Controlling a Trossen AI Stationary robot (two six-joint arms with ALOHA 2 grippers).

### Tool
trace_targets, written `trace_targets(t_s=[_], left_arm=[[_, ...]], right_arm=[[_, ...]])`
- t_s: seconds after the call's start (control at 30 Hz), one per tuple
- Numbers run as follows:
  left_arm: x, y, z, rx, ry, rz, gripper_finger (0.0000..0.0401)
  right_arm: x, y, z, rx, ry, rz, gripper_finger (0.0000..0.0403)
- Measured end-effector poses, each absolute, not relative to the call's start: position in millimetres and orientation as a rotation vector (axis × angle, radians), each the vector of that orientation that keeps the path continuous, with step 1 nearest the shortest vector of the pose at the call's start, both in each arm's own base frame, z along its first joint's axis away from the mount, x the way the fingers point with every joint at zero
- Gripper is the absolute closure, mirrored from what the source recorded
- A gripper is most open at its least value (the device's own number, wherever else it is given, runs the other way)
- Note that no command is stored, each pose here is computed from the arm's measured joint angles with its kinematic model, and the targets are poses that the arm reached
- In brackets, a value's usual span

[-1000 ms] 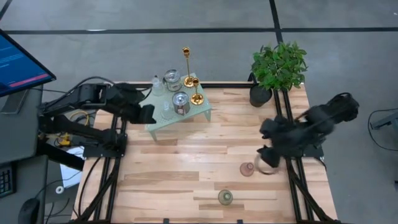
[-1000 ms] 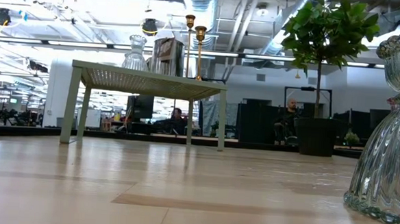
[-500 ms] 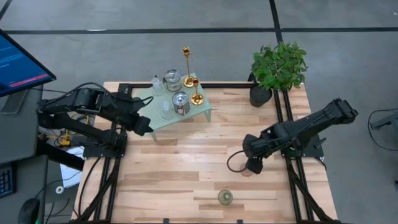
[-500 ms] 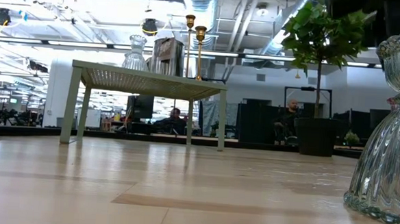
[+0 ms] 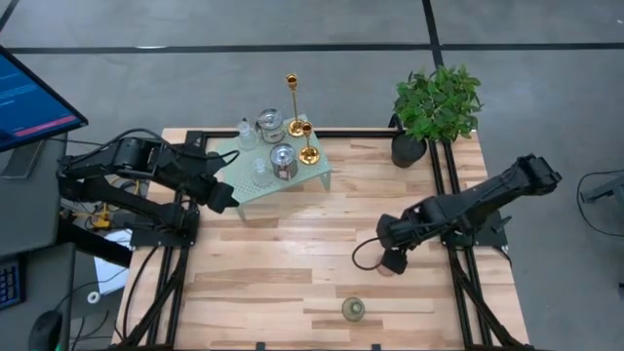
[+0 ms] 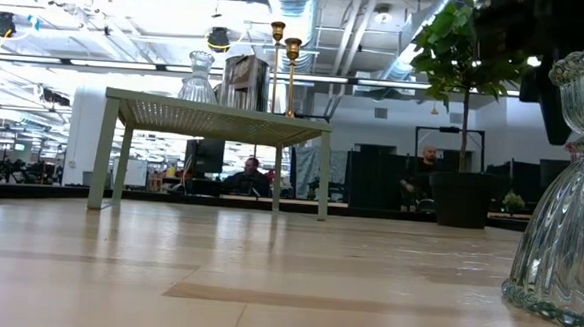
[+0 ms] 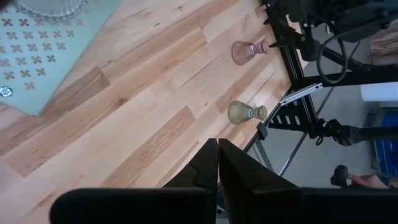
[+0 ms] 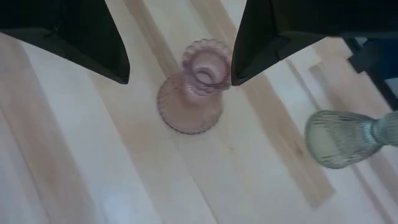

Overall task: Pick & Place candle stick holders
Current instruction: Put the pink candle holder on the shelf

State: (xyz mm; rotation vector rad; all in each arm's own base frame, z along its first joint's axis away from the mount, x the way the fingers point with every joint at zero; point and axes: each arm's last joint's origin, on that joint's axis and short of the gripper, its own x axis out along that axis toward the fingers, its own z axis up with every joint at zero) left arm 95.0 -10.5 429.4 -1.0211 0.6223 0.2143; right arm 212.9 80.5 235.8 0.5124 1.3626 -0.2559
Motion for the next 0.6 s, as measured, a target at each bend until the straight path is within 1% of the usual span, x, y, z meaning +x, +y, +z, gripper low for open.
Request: trace_targets(t_s=[0.13,0.33,0.47,0.6], left_arm=[[95,-11,429,-1.021,0.622,0.214,0.039],[97,-11,429,-1.021,0.627,0.215,0.039],[98,-11,429,-1.021,0.629,0.215,0.039],[100,-11,429,-1.02,0.632,0.216,0.039]], right_arm=[[209,76,230,0.501,1.401,-0.278,0.0132],[208,77,216,0.509,1.409,-0.222,0.0132],[207,75,211,0.508,1.419,-0.233,0.0133],[204,74,204,0.495,1.435,-0.237,0.014]])
